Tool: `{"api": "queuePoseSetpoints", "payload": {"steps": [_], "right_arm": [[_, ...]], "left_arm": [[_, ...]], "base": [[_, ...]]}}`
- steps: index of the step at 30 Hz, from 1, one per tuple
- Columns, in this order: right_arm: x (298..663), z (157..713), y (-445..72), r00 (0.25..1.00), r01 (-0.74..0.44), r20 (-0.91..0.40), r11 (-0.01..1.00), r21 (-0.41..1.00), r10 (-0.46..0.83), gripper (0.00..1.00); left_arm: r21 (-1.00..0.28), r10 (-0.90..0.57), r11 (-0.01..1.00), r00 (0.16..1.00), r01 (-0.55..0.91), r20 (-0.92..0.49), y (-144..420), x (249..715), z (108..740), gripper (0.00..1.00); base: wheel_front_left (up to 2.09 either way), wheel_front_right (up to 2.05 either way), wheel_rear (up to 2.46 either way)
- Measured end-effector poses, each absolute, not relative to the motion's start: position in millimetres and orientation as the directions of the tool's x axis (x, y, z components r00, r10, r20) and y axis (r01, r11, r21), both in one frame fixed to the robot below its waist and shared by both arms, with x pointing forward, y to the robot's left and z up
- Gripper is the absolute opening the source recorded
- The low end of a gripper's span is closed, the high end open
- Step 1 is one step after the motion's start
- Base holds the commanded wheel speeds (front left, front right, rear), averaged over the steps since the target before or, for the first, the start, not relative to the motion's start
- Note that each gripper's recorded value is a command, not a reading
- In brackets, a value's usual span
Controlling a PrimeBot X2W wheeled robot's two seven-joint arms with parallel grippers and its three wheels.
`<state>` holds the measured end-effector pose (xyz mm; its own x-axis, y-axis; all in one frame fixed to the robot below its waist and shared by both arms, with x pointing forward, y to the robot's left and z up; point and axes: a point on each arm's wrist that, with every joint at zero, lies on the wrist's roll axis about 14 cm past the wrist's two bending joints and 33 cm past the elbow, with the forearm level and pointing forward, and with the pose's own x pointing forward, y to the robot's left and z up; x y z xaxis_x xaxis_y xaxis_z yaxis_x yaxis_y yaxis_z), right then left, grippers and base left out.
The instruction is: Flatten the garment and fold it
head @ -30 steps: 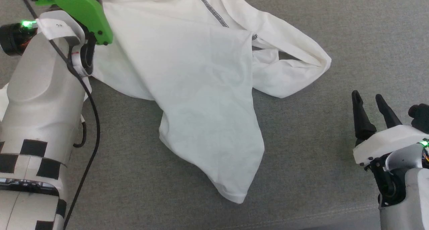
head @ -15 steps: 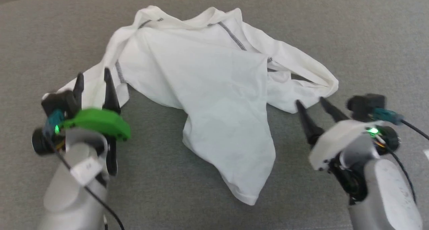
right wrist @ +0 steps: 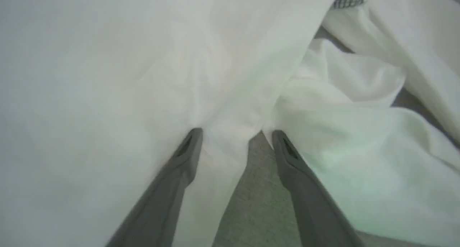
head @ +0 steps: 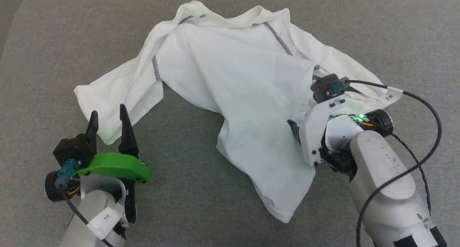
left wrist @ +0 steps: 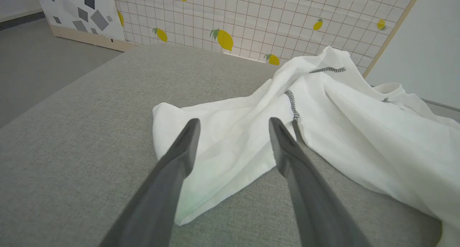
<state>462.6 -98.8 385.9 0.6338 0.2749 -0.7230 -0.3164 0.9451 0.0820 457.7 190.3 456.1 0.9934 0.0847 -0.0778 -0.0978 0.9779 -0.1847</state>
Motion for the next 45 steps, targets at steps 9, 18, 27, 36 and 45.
{"api": "queuePoseSetpoints", "payload": {"steps": [9,18,27,36,45], "right_arm": [[456.4,377.4,-74.8,0.555,-0.397,-0.764,0.912,0.103,0.328,0.00],[440.9,404.5,-60.4,0.605,-0.452,-0.680,0.882,0.137,0.415,0.00],[282.1,367.3,-152.2,0.255,-0.302,-0.918,0.927,0.223,0.304,0.00],[378.5,485.7,-204.2,0.896,-0.003,-0.426,0.958,0.286,0.130,1.00],[385.7,492.3,-245.3,0.931,0.130,-0.362,0.965,0.229,-0.040,1.00]], "left_arm": [[-0.183,0.091,0.978,0.993,-0.103,-0.070,191.9,457.6,457.8,1.00],[-0.193,0.072,0.978,0.996,-0.079,-0.042,184.5,455.8,469.0,1.00],[-0.198,0.031,0.979,0.999,-0.038,-0.040,170.6,445.5,475.7,1.00],[-0.249,-0.128,0.965,0.975,0.080,-0.183,127.7,432.0,462.1,1.00],[-0.300,-0.433,0.901,0.704,0.314,-0.563,32.7,412.6,413.0,1.00]], "base": [[0.00,0.00,0.00],[0.00,0.00,0.00],[0.00,0.00,0.00],[0.00,0.00,0.00],[0.00,0.00,0.00]]}}
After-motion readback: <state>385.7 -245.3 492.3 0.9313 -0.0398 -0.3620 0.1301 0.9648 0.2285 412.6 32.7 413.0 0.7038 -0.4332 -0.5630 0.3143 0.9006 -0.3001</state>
